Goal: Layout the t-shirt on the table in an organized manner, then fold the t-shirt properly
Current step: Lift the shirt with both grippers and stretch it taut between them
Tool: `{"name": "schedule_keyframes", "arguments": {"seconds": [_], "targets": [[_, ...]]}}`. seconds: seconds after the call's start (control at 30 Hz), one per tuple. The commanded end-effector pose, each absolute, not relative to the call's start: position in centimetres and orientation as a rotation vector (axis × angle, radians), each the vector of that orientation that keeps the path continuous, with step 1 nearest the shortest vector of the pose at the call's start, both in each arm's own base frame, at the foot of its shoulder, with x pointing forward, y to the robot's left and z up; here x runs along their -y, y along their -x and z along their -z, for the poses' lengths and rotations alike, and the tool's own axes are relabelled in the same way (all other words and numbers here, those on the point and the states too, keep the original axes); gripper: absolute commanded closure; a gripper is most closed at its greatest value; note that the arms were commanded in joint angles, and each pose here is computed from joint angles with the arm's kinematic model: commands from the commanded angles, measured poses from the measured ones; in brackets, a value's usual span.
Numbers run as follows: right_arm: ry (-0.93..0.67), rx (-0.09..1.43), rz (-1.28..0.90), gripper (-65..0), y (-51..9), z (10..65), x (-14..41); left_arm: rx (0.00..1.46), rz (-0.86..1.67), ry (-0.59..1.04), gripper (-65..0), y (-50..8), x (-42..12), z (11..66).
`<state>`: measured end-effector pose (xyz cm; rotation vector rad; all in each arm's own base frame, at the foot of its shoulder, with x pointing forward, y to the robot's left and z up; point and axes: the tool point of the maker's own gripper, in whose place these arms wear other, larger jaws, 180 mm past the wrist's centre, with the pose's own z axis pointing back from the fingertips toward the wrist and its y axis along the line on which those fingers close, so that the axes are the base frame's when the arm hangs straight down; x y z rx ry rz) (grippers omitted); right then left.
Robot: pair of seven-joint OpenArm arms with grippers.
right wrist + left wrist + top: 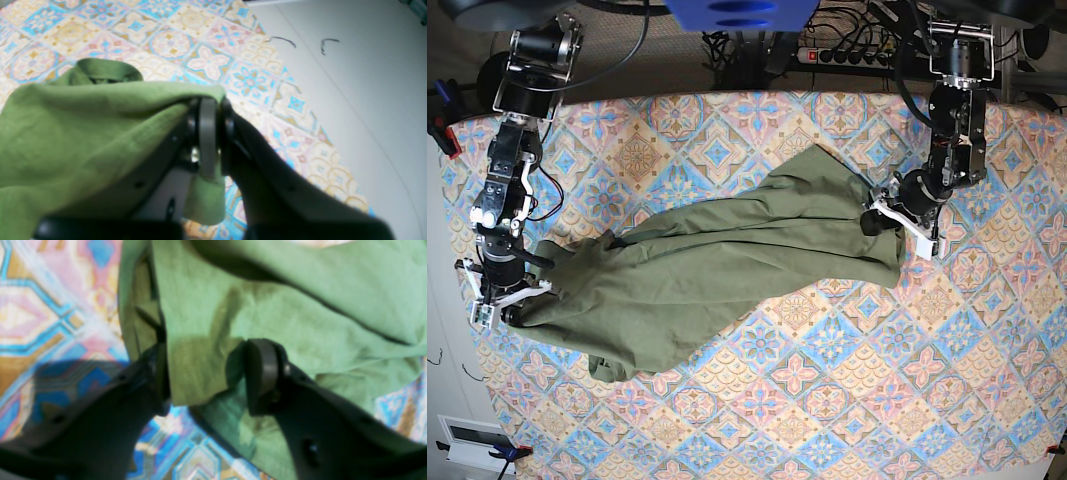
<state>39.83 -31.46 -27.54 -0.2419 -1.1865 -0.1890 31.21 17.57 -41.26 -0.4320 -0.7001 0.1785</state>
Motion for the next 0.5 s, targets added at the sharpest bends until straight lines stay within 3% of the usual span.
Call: {"name": "schedule_keyframes", "arguments": {"seconds": [0.0, 0.07, 0.27, 0.47], "targets": [[0.263, 1.254, 0.182, -0.6, -40.6, 25.2, 32.0, 0.75, -0.167, 0.441, -16.3, -32.4, -17.6, 39.8], [0.263, 1.254, 0.182, -0.6, -40.6, 25.2, 32.0, 0.753, -0.17, 0.442, -0.4, -32.4, -17.7, 39.8], [0.264, 1.256, 0.184, -0.6, -40.6, 25.2, 32.1, 0.84, -0.26, 0.401, 0.0, -33.8, -21.7, 37.6], [0.263, 1.217, 0.2, -0.6, -40.4, 26.6, 32.6, 1.008, -0.329, 0.356, 0.0, -38.2, -27.2, 31.1]]}}
